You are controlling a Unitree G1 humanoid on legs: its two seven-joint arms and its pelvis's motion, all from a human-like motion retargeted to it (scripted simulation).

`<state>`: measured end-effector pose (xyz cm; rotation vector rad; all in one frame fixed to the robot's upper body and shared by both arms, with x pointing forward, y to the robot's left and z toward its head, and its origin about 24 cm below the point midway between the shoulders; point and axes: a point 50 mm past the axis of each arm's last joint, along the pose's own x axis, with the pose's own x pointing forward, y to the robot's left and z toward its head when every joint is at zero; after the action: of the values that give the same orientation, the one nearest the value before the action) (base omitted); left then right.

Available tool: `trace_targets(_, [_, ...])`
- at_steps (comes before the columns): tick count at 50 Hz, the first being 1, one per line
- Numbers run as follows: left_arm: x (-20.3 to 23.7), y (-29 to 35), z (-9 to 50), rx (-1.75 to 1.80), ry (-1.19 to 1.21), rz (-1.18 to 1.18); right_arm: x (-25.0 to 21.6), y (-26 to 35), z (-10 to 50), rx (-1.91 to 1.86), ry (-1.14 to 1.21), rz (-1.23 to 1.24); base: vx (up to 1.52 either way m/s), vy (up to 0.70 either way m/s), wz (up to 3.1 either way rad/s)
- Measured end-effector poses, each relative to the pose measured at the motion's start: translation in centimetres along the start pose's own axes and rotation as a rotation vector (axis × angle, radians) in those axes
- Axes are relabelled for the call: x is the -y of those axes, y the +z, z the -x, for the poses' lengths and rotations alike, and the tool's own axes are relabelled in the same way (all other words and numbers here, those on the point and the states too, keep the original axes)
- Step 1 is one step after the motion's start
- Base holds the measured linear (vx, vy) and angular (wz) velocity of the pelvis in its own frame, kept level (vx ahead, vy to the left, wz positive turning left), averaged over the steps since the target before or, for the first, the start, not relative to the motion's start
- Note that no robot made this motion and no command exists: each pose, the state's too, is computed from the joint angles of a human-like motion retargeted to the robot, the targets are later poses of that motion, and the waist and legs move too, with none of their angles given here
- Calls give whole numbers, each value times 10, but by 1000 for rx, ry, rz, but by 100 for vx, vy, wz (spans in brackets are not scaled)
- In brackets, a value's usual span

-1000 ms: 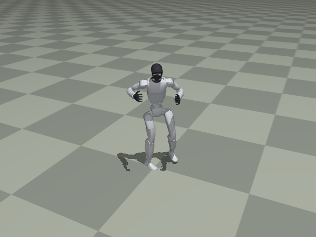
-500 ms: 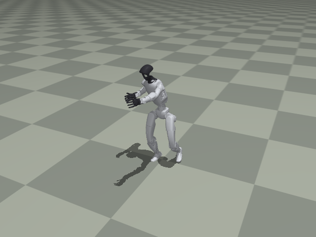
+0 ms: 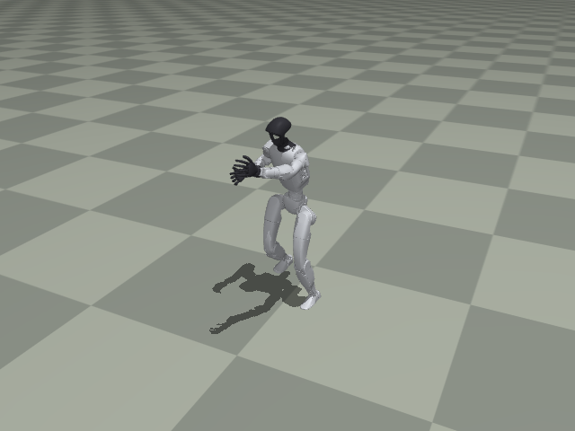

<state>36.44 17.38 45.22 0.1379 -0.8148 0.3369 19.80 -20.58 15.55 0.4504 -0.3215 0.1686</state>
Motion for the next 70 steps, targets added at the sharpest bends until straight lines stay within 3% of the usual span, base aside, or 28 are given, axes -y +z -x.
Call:
trace_targets(7, [-50,-30,-5,-74,195,-205,27,3,60,-185,-142,153,81,14,93])
trace_targets(14, [-75,-47,-2,-141,247,-234,33,26,55,-182,-148,329,83,2,2])
trace_targets(20, [-55,-23,-10,-77,197,-238,-3,28,18,-75,60,303,78,7,-6])
trace_targets(28, [-8,-62,19,-92,5,-193,-38,1,6,-87,283,214,88,14,-13])
trace_targets(32, [-4,-64,25,-78,-37,-208,-26,-7,14,-142,231,205,85,26,-36])
trace_targets(38, [2,-55,20,-110,10,-151,9,-24,40,-252,-35,115,79,23,31])
trace_targets(44, [-15,-89,30,-215,83,-142,25,-37,60,-299,-137,84,82,10,61])
trace_targets(56, [-17,-67,16,-152,20,-221,18,-13,37,-293,-25,199,87,0,-8])
trace_targets(65, [35,-69,36,-132,-185,-135,-15,-4,8,-208,228,191,84,13,-23])
trace_targets(70, [59,-73,46,-116,-283,-228,-2,-5,16,-253,180,220,80,24,-10])
